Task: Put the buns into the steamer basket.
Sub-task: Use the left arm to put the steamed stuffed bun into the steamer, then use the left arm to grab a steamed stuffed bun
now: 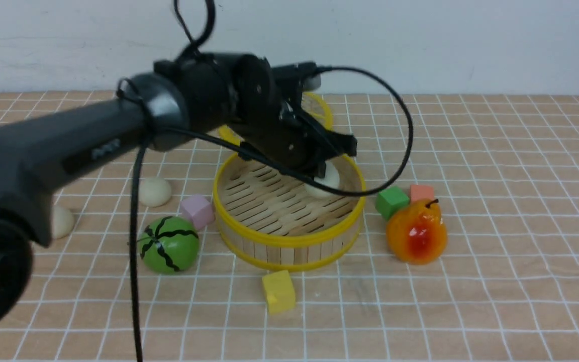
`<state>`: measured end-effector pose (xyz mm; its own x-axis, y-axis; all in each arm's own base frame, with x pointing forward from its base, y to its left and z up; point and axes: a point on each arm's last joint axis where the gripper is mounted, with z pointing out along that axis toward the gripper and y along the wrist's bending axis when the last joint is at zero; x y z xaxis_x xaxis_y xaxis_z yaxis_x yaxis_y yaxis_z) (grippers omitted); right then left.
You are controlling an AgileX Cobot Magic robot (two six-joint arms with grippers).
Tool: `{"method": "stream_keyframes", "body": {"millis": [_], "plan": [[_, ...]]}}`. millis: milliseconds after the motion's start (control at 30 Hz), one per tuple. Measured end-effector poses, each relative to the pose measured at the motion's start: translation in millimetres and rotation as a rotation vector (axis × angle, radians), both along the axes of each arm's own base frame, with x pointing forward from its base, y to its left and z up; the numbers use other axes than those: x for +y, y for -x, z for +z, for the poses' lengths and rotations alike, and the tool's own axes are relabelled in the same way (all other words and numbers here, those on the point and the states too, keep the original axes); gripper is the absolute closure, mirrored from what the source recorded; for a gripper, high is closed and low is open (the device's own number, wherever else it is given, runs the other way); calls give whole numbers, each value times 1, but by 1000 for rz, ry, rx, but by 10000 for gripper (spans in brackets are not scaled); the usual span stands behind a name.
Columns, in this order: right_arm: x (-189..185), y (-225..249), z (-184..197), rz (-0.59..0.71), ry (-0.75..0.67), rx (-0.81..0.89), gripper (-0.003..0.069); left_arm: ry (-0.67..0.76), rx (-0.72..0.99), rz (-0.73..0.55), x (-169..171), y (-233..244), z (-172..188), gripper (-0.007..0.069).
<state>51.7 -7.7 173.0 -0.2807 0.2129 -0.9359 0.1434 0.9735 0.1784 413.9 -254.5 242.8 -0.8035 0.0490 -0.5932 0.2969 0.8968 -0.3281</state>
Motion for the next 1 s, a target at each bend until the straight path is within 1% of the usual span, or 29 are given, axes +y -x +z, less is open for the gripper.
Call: {"method": "stream_keyframes", "body": {"millis": [100,133,167,200,233,267,400,433,500,533,567,600,633,667,700,733,800,833,867,900,933,1000], "plan": [[0,0,0,0,0,0,418,-22,53,10,-2,-5,-27,609],[0,0,0,0,0,0,418,-25,64,13,-3,-6,-31,599],[0,0,0,0,0,0,418,-25,65,14,-3,-6,-31,597],[0,0,0,0,0,0,418,-24,68,18,-3,-6,-33,572],[0,0,0,0,0,0,418,-24,68,17,-3,-6,-33,572],[0,0,0,0,0,0,418,-21,66,18,-3,-6,-32,553],[0,0,0,0,0,0,418,-33,65,9,0,-2,-19,406],[0,0,0,0,0,0,418,-42,65,3,2,1,-13,355],[0,0,0,0,0,0,418,-68,52,-8,6,6,1,281],[0,0,0,0,0,0,418,-85,41,-14,9,8,8,253],[0,0,0,0,0,0,418,-90,37,-16,9,9,10,247],[0,0,0,0,0,0,418,-115,16,-23,14,13,24,221],[0,0,0,0,0,0,418,-165,-32,-23,26,18,45,196],[0,0,0,0,0,0,418,-177,-53,-16,34,21,57,193],[0,0,0,0,0,0,418,-205,-87,7,49,23,75,192],[0,0,0,0,0,0,418,-206,-95,12,52,25,81,192],[0,0,0,0,0,0,418,-234,-113,99,96,30,113,209],[0,0,0,0,0,0,418,-246,-102,140,114,30,118,216],[0,0,0,0,0,0,418,-248,-98,149,118,30,119,221],[0,0,0,0,0,0,418,-267,-55,219,149,32,122,241],[0,0,0,0,0,0,418,-267,-49,227,153,32,122,241],[0,0,0,0,0,0,418,-267,37,338,199,29,107,272]]}}
